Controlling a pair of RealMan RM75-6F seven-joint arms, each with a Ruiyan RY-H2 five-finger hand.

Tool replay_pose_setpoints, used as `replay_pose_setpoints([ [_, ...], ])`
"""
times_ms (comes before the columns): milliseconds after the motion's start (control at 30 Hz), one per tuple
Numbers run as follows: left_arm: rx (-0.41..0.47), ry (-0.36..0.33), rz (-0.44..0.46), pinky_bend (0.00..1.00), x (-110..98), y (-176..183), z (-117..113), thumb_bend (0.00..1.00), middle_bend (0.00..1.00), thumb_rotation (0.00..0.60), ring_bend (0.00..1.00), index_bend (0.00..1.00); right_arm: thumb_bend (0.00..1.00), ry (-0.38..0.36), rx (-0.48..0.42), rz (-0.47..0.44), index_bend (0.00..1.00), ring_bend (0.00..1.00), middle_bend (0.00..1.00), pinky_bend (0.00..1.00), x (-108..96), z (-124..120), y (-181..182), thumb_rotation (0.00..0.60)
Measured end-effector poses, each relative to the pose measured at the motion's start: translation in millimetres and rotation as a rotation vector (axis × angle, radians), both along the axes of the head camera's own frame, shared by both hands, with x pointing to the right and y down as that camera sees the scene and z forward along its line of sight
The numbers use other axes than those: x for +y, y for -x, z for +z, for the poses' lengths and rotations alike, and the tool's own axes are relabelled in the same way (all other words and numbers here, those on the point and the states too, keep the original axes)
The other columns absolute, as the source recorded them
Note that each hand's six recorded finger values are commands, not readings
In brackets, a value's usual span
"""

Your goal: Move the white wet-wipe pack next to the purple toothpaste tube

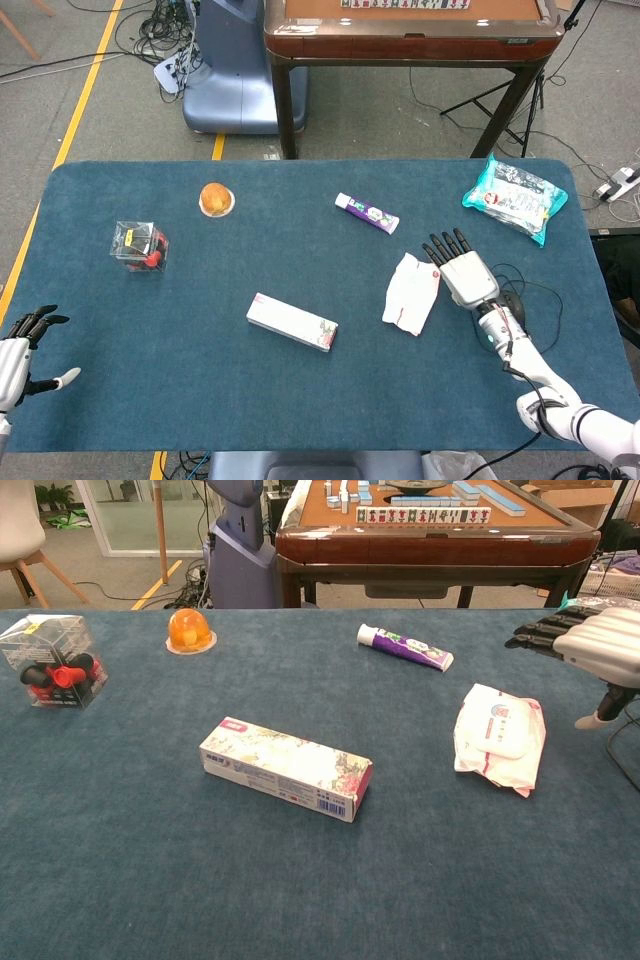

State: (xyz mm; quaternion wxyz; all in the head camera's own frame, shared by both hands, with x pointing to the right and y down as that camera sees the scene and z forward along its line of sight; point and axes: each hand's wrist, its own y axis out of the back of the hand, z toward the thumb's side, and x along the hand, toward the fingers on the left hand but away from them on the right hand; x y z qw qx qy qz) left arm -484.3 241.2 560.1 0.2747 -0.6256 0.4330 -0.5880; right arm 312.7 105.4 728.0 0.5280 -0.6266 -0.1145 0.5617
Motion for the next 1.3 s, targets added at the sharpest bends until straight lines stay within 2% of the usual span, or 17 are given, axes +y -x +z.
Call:
replay_pose_setpoints([
  [467,0.04,-0.029,-0.025,0.43,-2,2,-7,0.06,0.17,0.6,0.17,0.28,0.0,0.026,0.001,-0.051,0.0,0.0,0.0,0.0,9,19,22,0.6],
  [800,0.045,-0.032,-0.027,0.43,-2,2,-8,0.06,0.17,0.6,0.17,0.29,0.0,0.017,-0.004,-0.05,0.0,0.0,0.0,0.0,4,26,37,0.6],
  [1000,0.051,-0.068,-0.036,0.43,-4,4,-13,0.06,0.19,0.6,0.19,0.3,0.0,0.021,-0.02,-0.055,0.0,0.0,0.0,0.0,1,31,52,0.6],
  [1300,0.059,-0.086,-0.059,0.43,-6,10,-16,0.06,0.22,0.6,0.21,0.32,0.0,0.019,-0.024,-0.065,0.0,0.0,0.0,0.0,-10,40,73,0.6],
])
